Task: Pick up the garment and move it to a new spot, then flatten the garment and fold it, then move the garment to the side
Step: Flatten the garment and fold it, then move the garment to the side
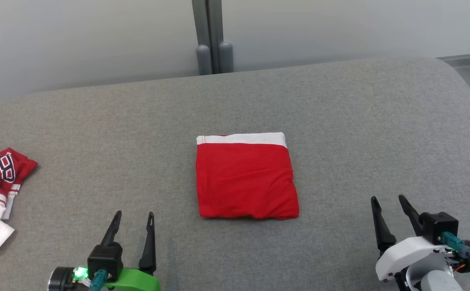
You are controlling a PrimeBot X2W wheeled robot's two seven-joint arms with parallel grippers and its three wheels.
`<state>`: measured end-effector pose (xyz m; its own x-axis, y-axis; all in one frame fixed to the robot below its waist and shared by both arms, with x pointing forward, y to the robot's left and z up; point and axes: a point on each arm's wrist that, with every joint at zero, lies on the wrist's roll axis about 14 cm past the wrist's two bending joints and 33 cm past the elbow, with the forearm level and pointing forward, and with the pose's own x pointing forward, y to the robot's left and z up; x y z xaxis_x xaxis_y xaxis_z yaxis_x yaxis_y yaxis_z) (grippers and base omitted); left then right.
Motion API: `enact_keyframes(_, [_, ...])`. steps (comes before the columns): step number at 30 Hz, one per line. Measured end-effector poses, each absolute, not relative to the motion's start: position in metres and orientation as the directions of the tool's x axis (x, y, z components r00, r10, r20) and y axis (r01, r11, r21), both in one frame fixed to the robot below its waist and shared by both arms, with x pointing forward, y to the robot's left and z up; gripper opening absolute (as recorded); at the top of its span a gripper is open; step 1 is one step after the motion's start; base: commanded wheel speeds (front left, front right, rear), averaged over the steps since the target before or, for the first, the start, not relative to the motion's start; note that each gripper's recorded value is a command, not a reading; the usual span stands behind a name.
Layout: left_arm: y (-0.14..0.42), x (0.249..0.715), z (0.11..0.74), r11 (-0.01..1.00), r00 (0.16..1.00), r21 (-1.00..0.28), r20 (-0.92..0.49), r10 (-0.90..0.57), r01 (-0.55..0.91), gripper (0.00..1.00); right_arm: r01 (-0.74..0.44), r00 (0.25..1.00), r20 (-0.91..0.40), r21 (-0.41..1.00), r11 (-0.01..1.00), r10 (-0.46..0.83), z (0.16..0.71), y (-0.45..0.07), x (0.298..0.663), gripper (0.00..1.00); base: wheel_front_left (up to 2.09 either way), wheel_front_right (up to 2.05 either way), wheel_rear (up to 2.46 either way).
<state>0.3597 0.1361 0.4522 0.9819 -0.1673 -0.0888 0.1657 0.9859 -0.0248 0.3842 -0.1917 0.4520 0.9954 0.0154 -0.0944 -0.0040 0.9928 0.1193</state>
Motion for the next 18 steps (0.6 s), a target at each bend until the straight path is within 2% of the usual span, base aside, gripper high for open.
enact_keyframes(6, [0.137,0.357,0.451,0.986,0.982,-0.023,-0.093,-0.164,0.163,1.00,-0.086,0.989,-0.104,0.145,0.986,0.102,0.449,-0.162,0.394,1.00,0.00,0.00,0.00])
enact_keyframes(13, [0.141,0.372,0.451,0.987,0.983,-0.031,-0.092,-0.161,0.158,1.00,-0.256,0.959,-0.066,0.219,0.942,0.276,0.464,-0.096,0.440,1.00,0.00,0.00,0.00])
enact_keyframes(18, [0.148,0.381,0.449,0.989,0.984,-0.028,-0.096,-0.149,0.147,1.00,-0.335,0.928,-0.082,0.241,0.911,0.364,0.463,-0.061,0.469,1.00,0.00,0.00,0.00])
